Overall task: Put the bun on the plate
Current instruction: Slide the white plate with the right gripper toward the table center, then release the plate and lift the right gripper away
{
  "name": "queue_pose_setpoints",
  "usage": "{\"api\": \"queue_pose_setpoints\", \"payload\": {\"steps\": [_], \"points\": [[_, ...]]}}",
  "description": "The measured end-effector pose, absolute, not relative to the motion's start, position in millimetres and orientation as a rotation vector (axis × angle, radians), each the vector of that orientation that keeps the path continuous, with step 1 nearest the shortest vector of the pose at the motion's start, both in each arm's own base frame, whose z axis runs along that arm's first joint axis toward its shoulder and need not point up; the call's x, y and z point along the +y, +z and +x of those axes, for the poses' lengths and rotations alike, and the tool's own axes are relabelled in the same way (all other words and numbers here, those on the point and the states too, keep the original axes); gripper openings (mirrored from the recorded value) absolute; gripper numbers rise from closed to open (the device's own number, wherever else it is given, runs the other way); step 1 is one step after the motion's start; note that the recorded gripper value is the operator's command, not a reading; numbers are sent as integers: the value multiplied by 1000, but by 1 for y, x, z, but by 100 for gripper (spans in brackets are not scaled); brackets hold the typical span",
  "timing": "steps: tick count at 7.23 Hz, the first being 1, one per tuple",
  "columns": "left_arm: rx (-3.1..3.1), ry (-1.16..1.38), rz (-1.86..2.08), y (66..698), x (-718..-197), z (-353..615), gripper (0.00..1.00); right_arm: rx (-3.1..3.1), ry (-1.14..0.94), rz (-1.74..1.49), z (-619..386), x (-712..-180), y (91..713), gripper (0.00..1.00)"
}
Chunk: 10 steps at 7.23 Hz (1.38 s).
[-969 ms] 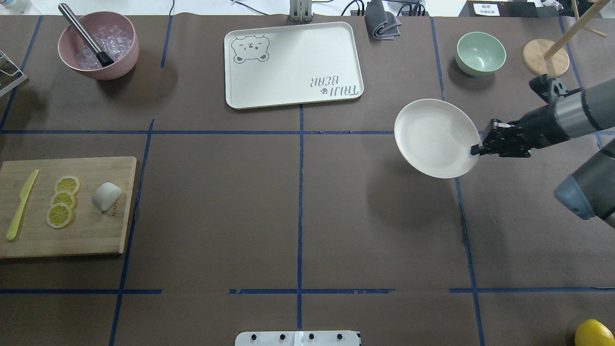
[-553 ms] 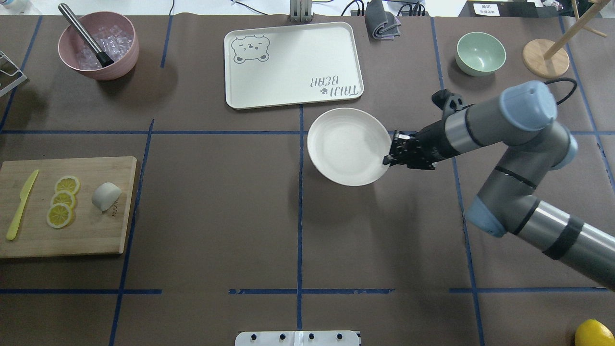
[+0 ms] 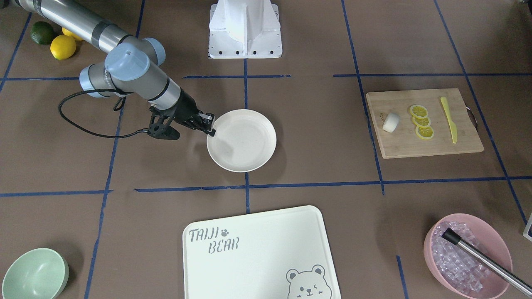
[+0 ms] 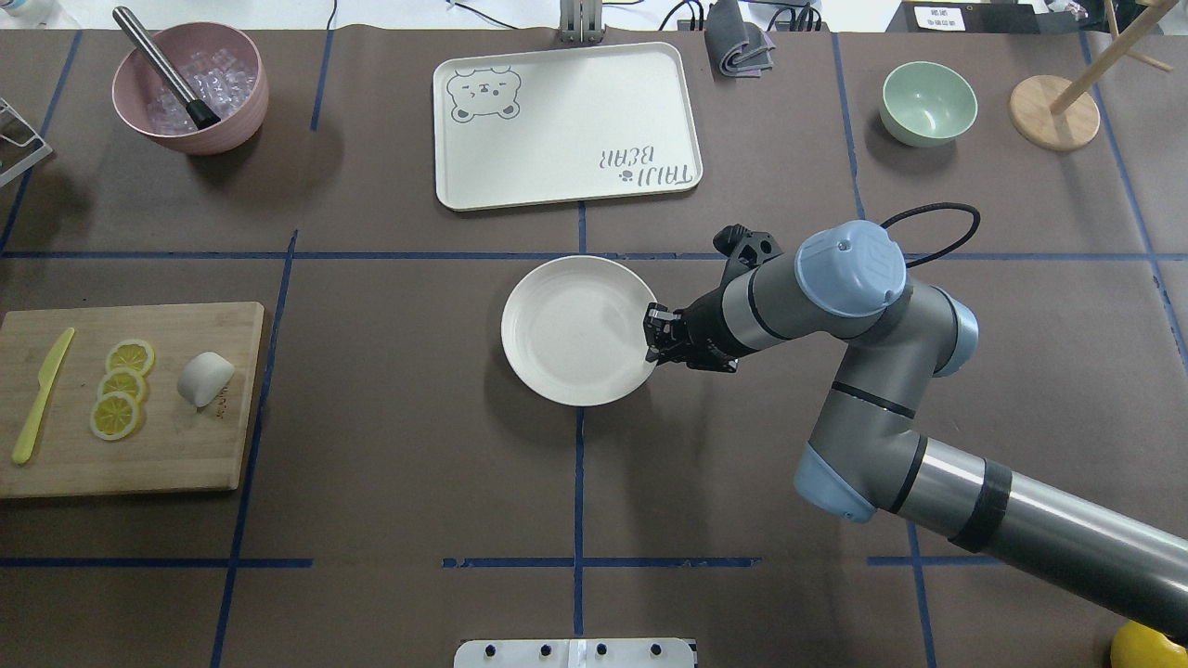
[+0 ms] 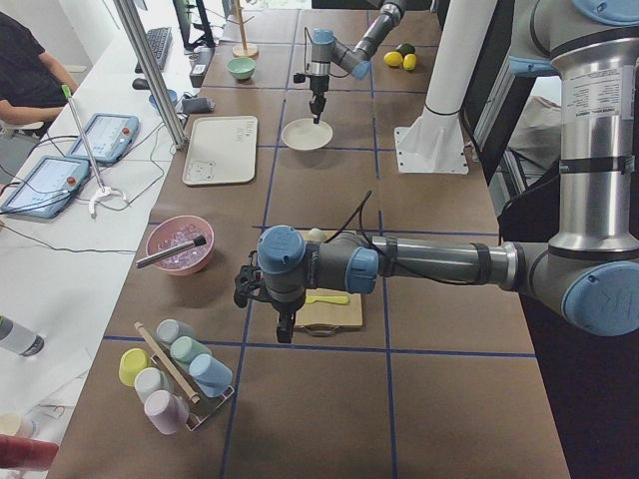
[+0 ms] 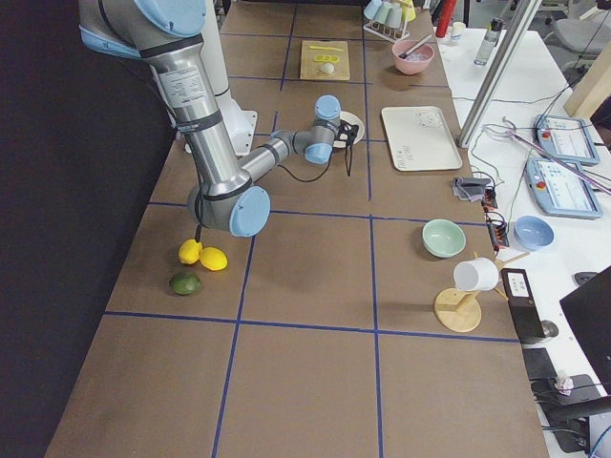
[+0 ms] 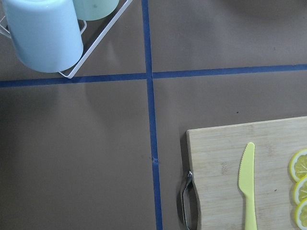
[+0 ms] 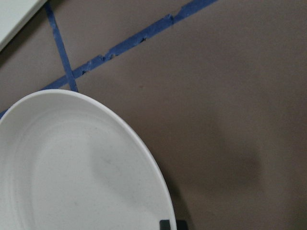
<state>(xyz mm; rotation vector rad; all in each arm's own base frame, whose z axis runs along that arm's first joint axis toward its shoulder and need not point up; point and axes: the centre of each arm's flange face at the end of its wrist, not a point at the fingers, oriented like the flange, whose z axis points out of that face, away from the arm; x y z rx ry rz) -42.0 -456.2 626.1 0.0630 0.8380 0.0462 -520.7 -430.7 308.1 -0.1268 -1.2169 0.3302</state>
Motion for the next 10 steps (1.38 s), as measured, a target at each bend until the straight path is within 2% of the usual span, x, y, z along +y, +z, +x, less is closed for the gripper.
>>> {"api": "queue_pose_setpoints", "payload": {"steps": [2, 4, 6, 10], "points": [[838, 43, 55, 630, -456, -42, 100, -1196, 326, -131, -526, -425, 313, 2], [838, 42, 53, 631, -456, -41, 100, -1177, 333, -134, -527, -424, 315, 8], [838, 44, 55, 629, -457, -41, 100, -1171, 334, -135, -526, -425, 317, 99], [843, 90, 116, 615, -461, -32, 100, -1191, 360, -113, -495, -441, 311, 100]]}}
